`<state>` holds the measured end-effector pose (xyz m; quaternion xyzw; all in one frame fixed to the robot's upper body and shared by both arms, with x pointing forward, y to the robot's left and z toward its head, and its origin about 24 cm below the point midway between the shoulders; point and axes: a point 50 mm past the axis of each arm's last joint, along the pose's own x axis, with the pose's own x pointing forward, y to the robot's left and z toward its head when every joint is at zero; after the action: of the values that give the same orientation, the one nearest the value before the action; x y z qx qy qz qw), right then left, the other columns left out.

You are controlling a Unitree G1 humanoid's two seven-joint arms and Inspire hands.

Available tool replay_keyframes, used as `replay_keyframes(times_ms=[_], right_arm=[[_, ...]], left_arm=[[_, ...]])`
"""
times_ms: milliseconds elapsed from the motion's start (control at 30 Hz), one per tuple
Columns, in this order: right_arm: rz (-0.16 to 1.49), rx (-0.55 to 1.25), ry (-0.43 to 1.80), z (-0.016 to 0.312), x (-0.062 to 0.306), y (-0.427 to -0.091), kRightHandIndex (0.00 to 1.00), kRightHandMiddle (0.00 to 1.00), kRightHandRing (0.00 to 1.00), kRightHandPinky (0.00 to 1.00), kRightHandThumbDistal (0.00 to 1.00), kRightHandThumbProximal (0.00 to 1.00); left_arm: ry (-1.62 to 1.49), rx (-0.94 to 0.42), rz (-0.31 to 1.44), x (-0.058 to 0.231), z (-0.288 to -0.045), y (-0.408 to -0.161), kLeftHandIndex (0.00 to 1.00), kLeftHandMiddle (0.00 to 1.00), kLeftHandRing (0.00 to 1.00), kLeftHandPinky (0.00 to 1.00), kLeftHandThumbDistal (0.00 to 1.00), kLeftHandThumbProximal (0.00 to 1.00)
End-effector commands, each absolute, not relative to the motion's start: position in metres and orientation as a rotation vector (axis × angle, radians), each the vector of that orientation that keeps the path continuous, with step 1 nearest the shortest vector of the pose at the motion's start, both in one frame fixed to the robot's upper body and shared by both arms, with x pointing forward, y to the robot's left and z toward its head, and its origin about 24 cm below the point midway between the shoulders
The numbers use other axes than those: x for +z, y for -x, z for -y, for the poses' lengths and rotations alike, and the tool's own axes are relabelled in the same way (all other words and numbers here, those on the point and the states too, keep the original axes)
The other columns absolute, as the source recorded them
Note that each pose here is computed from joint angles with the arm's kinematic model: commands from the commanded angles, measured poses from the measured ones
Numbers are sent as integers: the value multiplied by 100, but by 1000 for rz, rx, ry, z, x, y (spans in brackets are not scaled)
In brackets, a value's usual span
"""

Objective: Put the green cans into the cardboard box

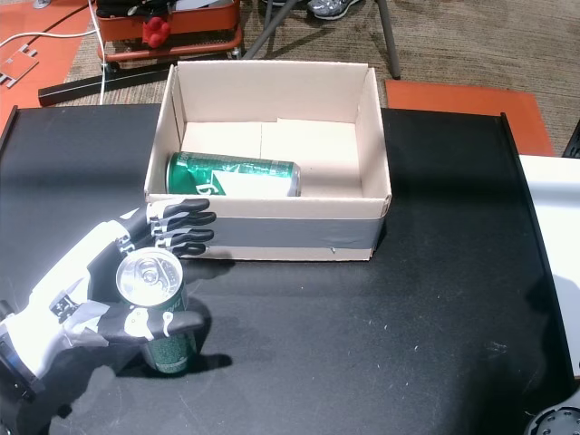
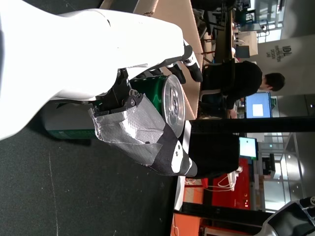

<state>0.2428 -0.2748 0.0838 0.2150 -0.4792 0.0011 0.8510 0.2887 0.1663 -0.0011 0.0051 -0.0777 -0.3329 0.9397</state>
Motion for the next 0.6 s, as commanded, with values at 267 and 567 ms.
replay_keyframes(times_ms=[267,567], right_arm=[[1018,-9,-442,277,84,-241,25,30,40,47,21,27],[1015,-13,-444,276,85,-240,25,30,40,47,20,27]], left_arm=[[2,-671,142,-4,-165,-288,84,83,84,81,94,8],[9,-660,43,-13,-165,-288,85,82,82,80,92,5]])
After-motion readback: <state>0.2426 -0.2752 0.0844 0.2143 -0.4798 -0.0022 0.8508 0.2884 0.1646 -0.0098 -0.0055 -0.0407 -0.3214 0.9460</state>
